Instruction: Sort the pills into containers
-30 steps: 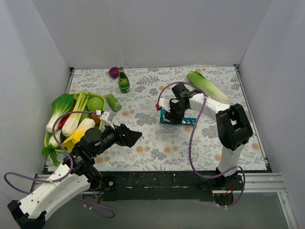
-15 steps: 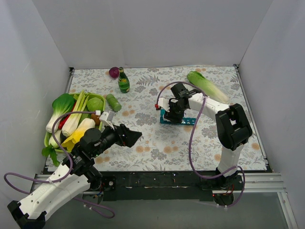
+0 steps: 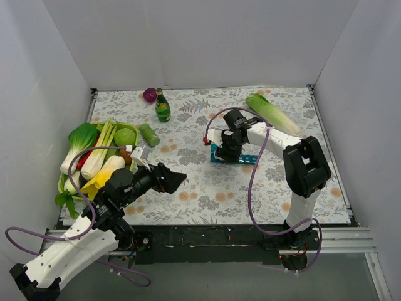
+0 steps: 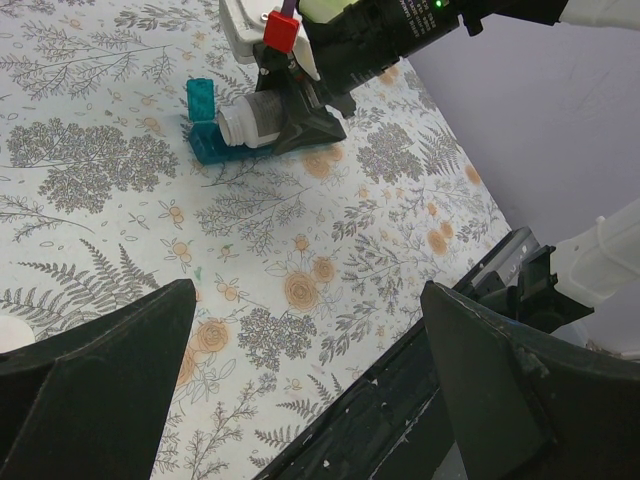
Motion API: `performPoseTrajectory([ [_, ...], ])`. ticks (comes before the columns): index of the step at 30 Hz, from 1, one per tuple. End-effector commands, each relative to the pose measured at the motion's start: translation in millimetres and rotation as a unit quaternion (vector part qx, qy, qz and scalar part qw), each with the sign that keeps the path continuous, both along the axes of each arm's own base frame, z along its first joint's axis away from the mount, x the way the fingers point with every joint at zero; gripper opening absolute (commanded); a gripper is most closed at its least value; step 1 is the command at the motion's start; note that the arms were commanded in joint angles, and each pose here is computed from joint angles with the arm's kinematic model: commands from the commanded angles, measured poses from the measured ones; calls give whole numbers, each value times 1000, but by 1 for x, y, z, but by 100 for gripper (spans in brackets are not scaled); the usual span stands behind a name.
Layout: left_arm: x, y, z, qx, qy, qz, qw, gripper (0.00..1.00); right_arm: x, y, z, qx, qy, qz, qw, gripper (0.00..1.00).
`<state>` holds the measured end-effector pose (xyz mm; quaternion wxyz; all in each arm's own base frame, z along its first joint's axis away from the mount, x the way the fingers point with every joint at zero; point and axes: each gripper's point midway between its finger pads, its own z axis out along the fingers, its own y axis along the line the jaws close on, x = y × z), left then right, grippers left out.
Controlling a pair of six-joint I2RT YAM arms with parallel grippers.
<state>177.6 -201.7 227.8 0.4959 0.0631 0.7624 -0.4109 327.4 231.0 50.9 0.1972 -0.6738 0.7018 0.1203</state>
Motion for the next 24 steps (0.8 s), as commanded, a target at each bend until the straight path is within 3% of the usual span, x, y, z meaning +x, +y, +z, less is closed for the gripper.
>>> performPoseTrajectory([
  [1, 0, 1, 0, -2, -5, -1, 1000, 97, 8, 7, 8, 4, -12, 7, 1000, 5],
  [24, -1, 1, 0, -6, -6, 0, 1000, 97, 8, 8, 9, -9, -12, 10, 1000, 5],
])
